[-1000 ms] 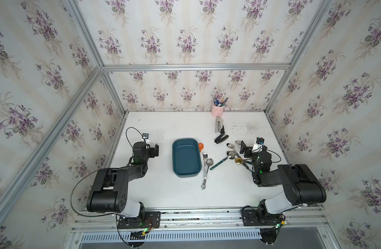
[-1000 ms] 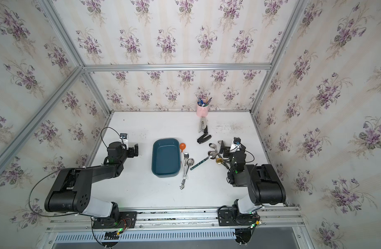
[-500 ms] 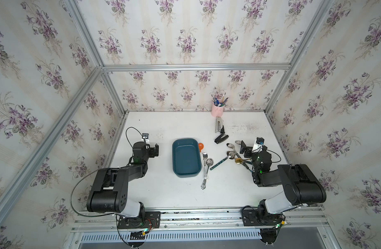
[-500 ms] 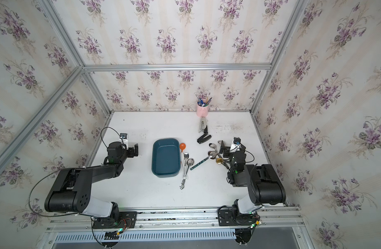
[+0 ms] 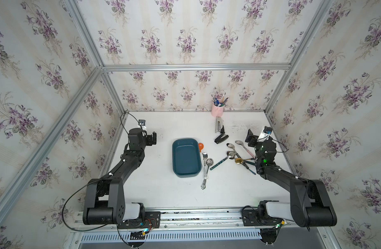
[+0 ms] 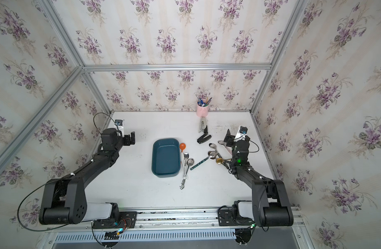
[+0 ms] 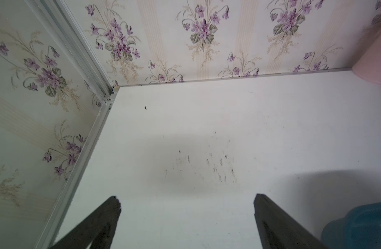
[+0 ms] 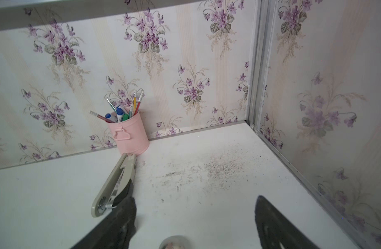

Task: Put the spoon into the storage box
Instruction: Move the storage box to the center of the board.

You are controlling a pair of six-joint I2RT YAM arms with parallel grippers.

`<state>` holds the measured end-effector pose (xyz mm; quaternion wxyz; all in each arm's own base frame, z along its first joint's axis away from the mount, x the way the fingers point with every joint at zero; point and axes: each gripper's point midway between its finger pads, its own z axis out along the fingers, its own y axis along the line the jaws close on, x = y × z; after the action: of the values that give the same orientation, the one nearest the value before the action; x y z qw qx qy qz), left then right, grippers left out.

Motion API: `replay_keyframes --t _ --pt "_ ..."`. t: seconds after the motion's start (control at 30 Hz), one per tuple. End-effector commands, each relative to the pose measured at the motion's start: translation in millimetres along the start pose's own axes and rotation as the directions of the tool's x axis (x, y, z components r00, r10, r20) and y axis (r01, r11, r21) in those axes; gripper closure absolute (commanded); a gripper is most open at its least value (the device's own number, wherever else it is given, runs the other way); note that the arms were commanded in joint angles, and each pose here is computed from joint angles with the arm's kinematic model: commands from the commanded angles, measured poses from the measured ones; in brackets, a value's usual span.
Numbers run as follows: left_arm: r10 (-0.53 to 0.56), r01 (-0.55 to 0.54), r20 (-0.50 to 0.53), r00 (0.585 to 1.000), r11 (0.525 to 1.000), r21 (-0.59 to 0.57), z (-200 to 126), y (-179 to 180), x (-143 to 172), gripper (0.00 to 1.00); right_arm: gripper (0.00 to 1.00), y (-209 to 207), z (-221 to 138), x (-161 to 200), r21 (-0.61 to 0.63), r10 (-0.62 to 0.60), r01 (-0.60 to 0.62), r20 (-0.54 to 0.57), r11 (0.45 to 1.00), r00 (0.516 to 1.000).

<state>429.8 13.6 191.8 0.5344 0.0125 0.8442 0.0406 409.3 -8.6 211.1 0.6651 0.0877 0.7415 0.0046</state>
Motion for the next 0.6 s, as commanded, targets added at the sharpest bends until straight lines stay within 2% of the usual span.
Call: replay_keyframes --t 0.0,0.13,0.23,0.33,0.43,0.57 --pt "-0.041 0.06 -0.217 0.975 0.995 0.082 -18.6 -14.9 11.9 0.0 0.22 12.2 -0.9 36.0 -0.024 0.051 -0.062 -0.334 0.998 0.941" --pt "-0.087 0.13 -0.324 0.942 0.985 0.116 -34.5 -44.8 0.0 0.0 0.3 48.2 -4.0 44.7 -0.07 0.038 -0.092 -0.553 0.993 0.833" --pt "-0.016 0.091 -0.411 0.912 0.982 0.163 -49.0 -81.5 10.3 0.0 0.3 87.5 -17.6 67.1 -0.13 -0.091 0.003 -0.681 0.992 0.727" --pt "0.013 0.102 -0.533 0.846 0.977 0.186 -55.0 -112.0 42.2 0.0 0.34 117.8 -36.5 90.2 -0.163 -0.126 -0.002 -0.769 0.987 0.627" --pt "0.017 0.118 -0.592 0.806 0.975 0.189 -67.2 -127.1 62.3 0.01 0.36 143.5 -60.1 106.2 -0.174 -0.114 -0.05 -0.807 0.983 0.579" --pt "0.0 0.147 -0.635 0.772 0.973 0.178 -76.6 -133.0 80.2 0.07 0.37 170.6 -88.8 131.1 -0.185 -0.118 -0.08 -0.847 0.979 0.519"
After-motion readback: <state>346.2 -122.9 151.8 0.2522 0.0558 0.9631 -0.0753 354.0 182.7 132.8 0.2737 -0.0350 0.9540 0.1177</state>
